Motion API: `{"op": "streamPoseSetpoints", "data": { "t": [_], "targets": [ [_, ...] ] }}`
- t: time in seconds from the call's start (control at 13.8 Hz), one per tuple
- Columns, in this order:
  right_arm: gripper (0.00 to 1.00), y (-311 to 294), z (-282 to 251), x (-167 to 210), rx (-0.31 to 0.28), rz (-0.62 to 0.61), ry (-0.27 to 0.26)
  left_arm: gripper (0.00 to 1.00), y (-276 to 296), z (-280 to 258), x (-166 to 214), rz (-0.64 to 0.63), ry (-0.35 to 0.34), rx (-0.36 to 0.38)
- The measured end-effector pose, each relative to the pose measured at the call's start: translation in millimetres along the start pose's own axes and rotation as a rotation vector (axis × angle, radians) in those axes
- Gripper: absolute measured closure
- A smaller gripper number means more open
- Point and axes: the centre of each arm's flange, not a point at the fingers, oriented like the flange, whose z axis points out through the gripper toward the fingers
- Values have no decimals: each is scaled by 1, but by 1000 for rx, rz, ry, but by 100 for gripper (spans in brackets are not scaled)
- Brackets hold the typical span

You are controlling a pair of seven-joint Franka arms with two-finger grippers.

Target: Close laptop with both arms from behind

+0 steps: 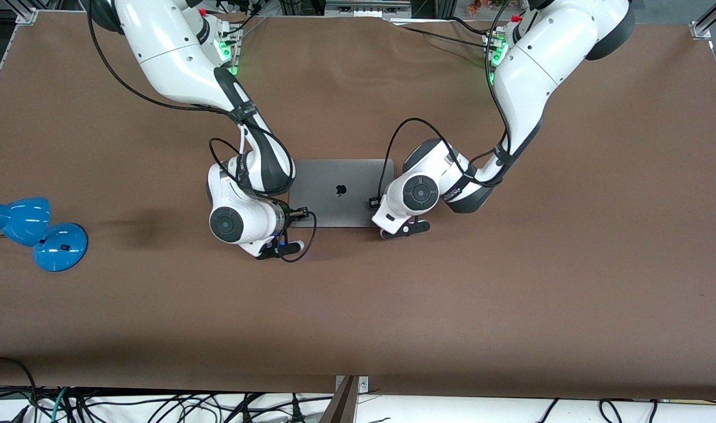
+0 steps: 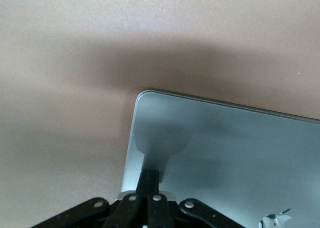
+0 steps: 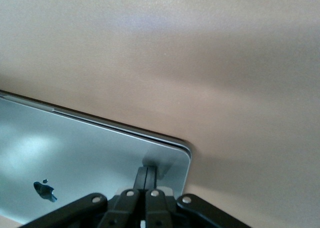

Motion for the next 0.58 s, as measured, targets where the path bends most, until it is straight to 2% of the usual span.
{"op": "streamPoseSetpoints", "data": {
  "t": [0.07, 0.22, 0.44, 0.58],
  "targets": [
    [98, -1, -2, 1, 1, -2, 4, 99, 0, 0, 0, 0, 0, 0],
    [79, -4, -8, 3, 4, -6, 15, 99, 0, 0, 0, 0, 1, 0],
    [50, -9, -28, 0, -3, -21, 1, 74, 0, -11, 9, -11, 25, -21],
    [29, -5, -56, -2, -44, -36, -27, 54, -4, -30, 13, -18, 33, -18]
  ]
}}
